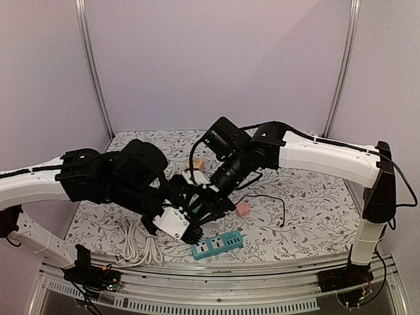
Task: Insert the plug
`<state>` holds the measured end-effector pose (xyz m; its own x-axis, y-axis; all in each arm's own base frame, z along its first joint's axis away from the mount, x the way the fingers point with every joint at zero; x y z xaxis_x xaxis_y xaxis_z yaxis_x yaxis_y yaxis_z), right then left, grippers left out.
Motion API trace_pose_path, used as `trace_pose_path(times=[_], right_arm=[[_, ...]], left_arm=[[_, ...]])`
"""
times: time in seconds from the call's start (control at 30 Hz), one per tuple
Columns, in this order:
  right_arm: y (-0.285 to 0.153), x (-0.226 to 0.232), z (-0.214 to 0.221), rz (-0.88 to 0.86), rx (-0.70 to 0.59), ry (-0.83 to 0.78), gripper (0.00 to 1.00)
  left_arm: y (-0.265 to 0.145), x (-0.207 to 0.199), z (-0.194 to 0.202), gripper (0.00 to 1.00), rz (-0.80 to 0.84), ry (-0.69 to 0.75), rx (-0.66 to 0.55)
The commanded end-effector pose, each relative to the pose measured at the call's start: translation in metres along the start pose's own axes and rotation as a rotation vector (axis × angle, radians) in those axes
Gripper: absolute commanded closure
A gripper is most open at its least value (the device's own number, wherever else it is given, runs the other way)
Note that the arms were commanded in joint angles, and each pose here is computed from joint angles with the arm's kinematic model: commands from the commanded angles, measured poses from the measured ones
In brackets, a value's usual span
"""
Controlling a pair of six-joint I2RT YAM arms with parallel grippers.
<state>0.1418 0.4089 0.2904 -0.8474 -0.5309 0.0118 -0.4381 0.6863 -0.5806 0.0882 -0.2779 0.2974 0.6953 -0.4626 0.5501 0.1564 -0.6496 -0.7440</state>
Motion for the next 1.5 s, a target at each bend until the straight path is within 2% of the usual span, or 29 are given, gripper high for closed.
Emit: trace_pose_path(times=[0.0, 0.03, 0.17, 0.33, 0.5, 0.57, 0.7, 0.83, 1.13, 1.3, 1.47], right_arm=[[-0.015, -0.007, 0.008, 0.135, 0.010, 0.021, 0.04], [-0.019, -0.011, 0.017, 0.160, 0.002, 0.060, 0.02], [-0.050, -0.013, 0.036, 0.332, -0.068, 0.129, 0.01], [-0.092, -0.012, 0.066, 0.598, -0.038, 0.230, 0.01], [-0.139, -0.007, 0.101, 0.882, -0.027, 0.440, 0.01], [-0.150, -0.003, 0.114, 0.980, 0.007, 0.501, 0.01], [-0.162, 0.012, 0.126, 1.104, 0.059, 0.515, 0.01], [-0.163, 0.019, 0.136, 1.132, 0.099, 0.514, 0.01], [-0.161, 0.025, 0.142, 1.123, 0.121, 0.488, 0.01], [-0.162, 0.031, 0.143, 1.132, 0.110, 0.477, 0.01], [-0.162, 0.034, 0.145, 1.136, 0.114, 0.476, 0.01]], left_arm=[[0.011, 0.019, 0.006, 1.00, -0.087, -0.225, 0.081], [0.013, 0.022, 0.005, 1.00, -0.098, -0.275, 0.089], [0.021, 0.025, 0.004, 1.00, -0.076, -0.460, 0.105], [0.040, 0.019, 0.014, 1.00, -0.009, -0.749, 0.164], [0.069, 0.034, 0.035, 1.00, 0.104, -1.103, 0.240], [0.083, 0.040, 0.041, 1.00, 0.133, -1.180, 0.264], [0.104, 0.026, 0.045, 1.00, 0.212, -1.197, 0.326], [0.118, 0.003, 0.050, 1.00, 0.279, -1.197, 0.394], [0.141, -0.015, 0.055, 1.00, 0.251, -1.150, 0.449], [0.152, -0.021, 0.066, 1.00, 0.223, -1.041, 0.476], [0.153, -0.033, 0.067, 1.00, 0.249, -1.045, 0.489]])
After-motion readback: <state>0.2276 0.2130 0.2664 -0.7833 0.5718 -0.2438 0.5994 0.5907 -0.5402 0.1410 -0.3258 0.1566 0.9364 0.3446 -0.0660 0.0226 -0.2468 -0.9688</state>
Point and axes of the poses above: each gripper's point midway between its finger pads, its own y axis out along the fingers, its own x axis along the line the jaws close on, z = x × y, the point moved 9 cm from there along -y, back along the fingers, and after that the axes turned 3 degrees about -y, right-handed, at the moved point
